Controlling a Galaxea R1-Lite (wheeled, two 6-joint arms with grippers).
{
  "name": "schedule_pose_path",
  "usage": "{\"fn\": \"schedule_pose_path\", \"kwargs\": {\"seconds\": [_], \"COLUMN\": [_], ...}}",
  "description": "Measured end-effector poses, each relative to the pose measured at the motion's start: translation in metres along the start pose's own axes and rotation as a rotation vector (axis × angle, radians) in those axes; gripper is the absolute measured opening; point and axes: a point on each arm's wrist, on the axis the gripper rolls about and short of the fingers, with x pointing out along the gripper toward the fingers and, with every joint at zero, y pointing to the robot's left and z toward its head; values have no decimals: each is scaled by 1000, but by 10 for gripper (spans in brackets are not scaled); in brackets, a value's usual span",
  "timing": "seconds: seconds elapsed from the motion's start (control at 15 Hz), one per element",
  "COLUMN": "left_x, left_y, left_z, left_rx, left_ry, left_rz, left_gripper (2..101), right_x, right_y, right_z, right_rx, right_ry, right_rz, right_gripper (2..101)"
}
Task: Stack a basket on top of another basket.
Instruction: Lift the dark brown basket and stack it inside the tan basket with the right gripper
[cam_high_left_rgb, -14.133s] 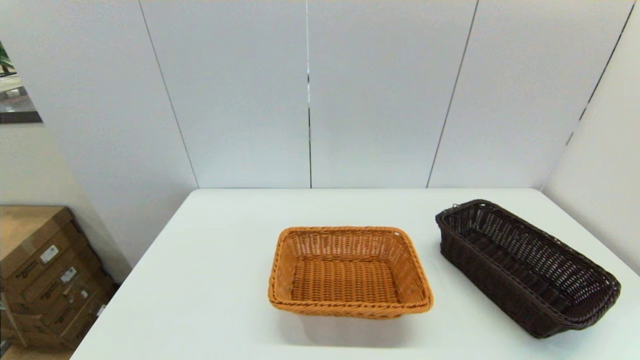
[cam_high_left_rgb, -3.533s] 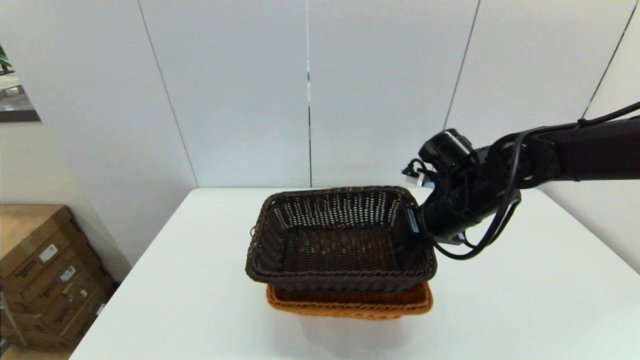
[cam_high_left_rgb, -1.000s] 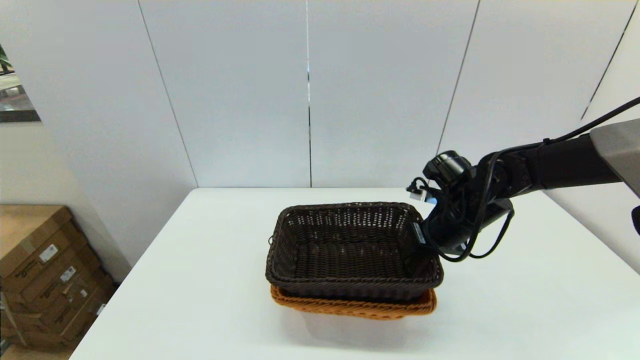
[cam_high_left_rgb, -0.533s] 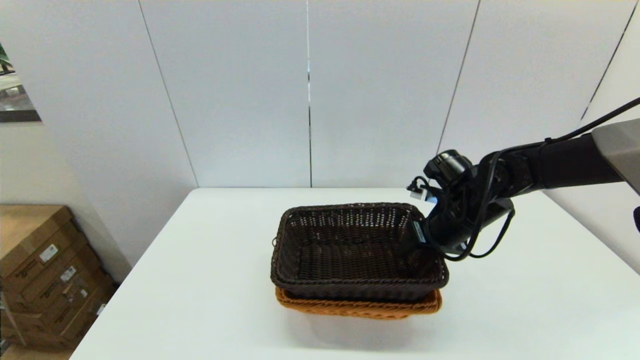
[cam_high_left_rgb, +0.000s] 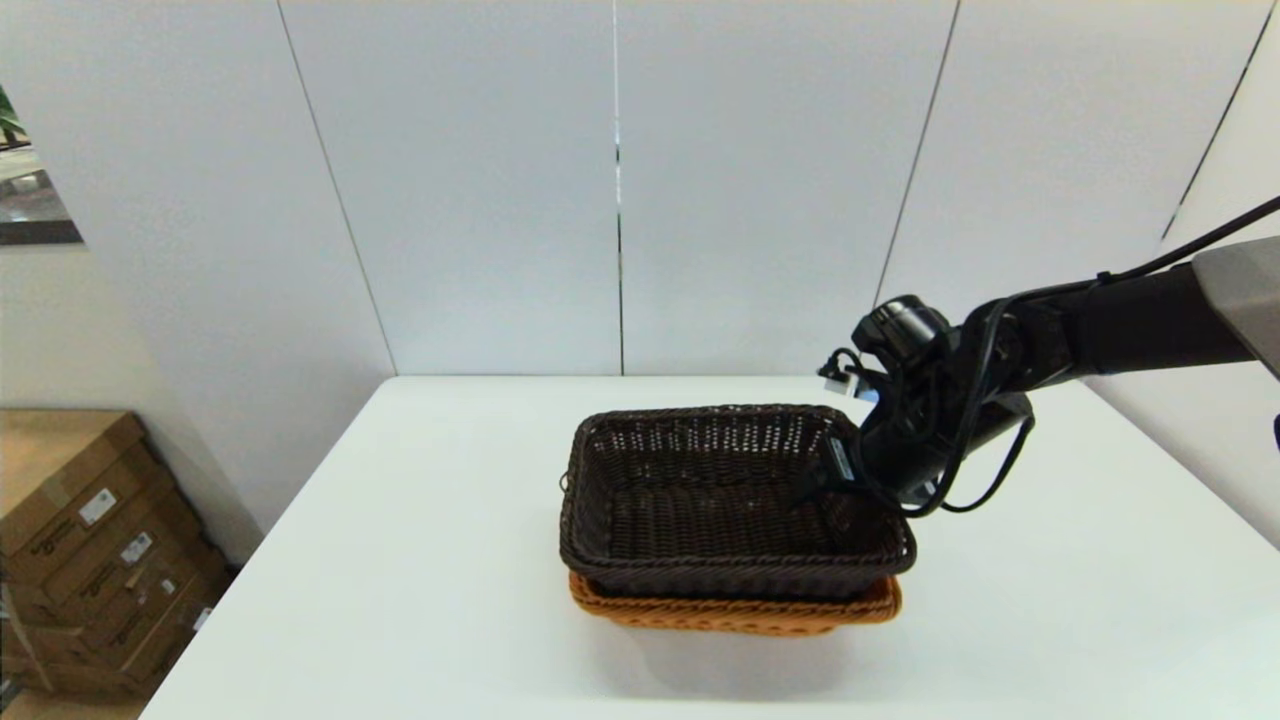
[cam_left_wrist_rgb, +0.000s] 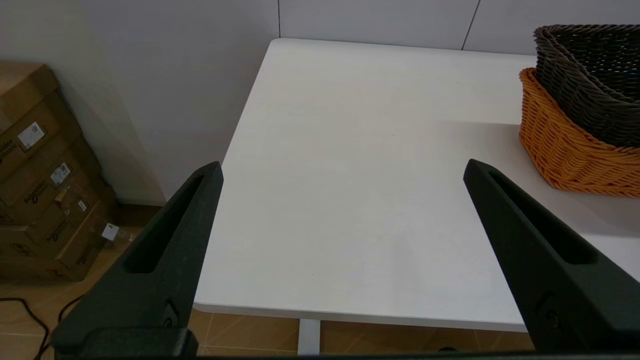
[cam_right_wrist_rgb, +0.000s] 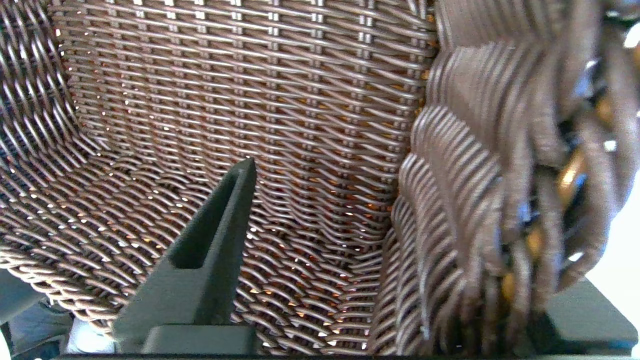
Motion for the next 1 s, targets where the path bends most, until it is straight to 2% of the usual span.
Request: {"fn": "schedule_pose_path", "kwargs": {"seconds": [0.33,0.73,1.0], "left_x": [0,0,0], "left_y": [0,0,0], "left_z": [0,0,0], "left_rx": [0,0,0], "left_ry": [0,0,0], "left_rz": [0,0,0], "left_gripper": [978,978,978], "right_x": [-8,-18,-28], "right_y": [2,23,29], "right_z": [-2,-15,-14], "right_rx": [-7,-57,-76], "right_ry": [-14,-13,-52], "right_rz": [-2,19,25], "right_gripper": [850,921,946]}}
